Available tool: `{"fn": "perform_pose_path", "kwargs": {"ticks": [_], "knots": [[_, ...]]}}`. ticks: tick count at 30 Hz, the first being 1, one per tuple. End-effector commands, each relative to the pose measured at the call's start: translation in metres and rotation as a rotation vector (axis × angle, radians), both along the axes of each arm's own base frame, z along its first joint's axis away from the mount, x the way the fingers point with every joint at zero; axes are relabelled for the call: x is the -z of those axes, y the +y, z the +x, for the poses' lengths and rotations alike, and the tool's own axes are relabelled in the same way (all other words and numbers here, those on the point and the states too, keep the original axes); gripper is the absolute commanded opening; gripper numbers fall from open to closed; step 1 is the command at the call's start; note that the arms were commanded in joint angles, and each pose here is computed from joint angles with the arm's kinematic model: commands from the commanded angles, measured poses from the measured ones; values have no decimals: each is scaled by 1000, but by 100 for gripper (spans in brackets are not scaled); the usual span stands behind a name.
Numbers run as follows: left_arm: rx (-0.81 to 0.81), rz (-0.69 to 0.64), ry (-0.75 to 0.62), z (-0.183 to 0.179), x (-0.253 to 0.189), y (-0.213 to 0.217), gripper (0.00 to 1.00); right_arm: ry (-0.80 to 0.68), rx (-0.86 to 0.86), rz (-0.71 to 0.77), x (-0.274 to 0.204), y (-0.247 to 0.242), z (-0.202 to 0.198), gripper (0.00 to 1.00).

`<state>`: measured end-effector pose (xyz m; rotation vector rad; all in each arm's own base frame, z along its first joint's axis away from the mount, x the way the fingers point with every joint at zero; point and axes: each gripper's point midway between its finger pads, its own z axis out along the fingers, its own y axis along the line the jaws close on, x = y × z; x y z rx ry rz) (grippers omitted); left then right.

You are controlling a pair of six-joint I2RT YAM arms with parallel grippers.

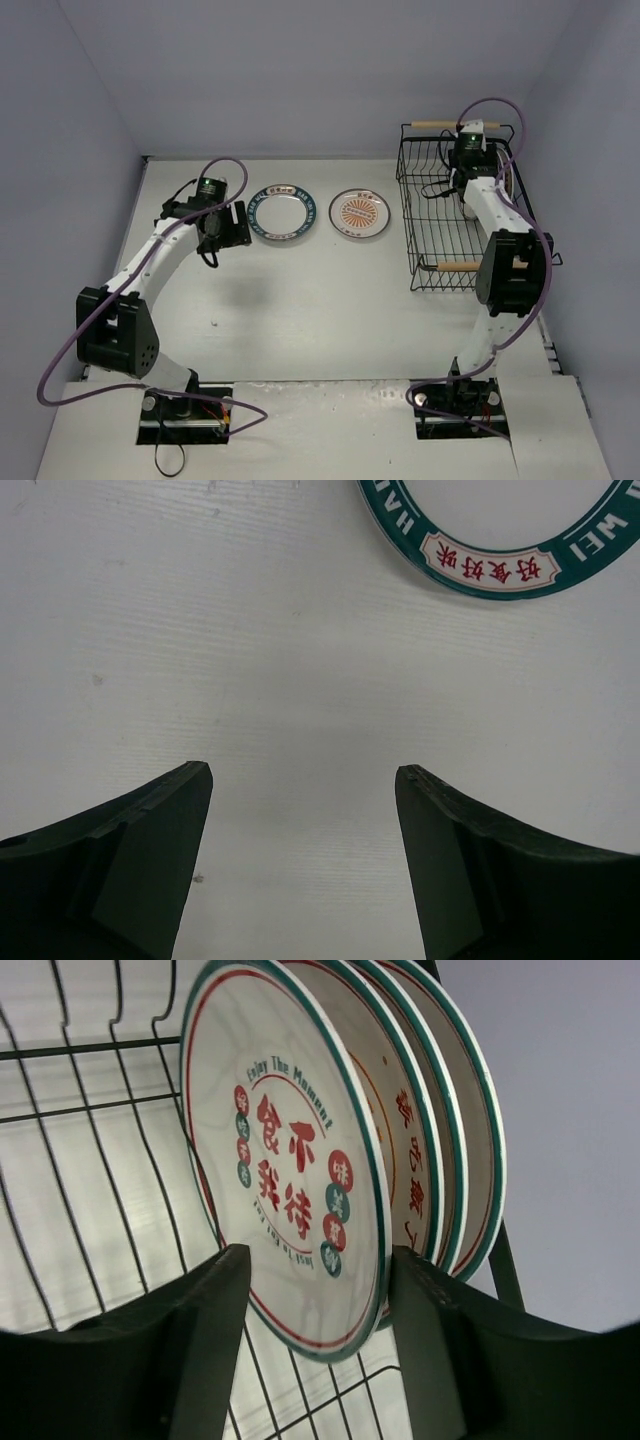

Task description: Load the plates into the dish rack

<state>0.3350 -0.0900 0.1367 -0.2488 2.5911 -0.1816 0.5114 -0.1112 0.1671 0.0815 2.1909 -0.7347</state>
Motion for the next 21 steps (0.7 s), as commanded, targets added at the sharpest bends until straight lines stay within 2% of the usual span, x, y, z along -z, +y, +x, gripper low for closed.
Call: {"fn": "perform_pose_path", "kwargs": {"ticks": [1,7,13,17,21], "knots": [[-26,-38,-85,28,-26,-8,74,-211,-8,40,-89,9,-2,57],[-57,-25,-77,55,-18,-10,74,-301,-66,47,-142,36,-27,71],[-68,-3,-52,81,2,-13,74,-409,-136,125,-183,59,-60,74],[-85,22,-56,104,8,-14,74,-433,-203,207,-184,80,-77,75],[-107,66,-54,129,13,-11,74,-407,-251,286,-164,97,-91,75]]}}
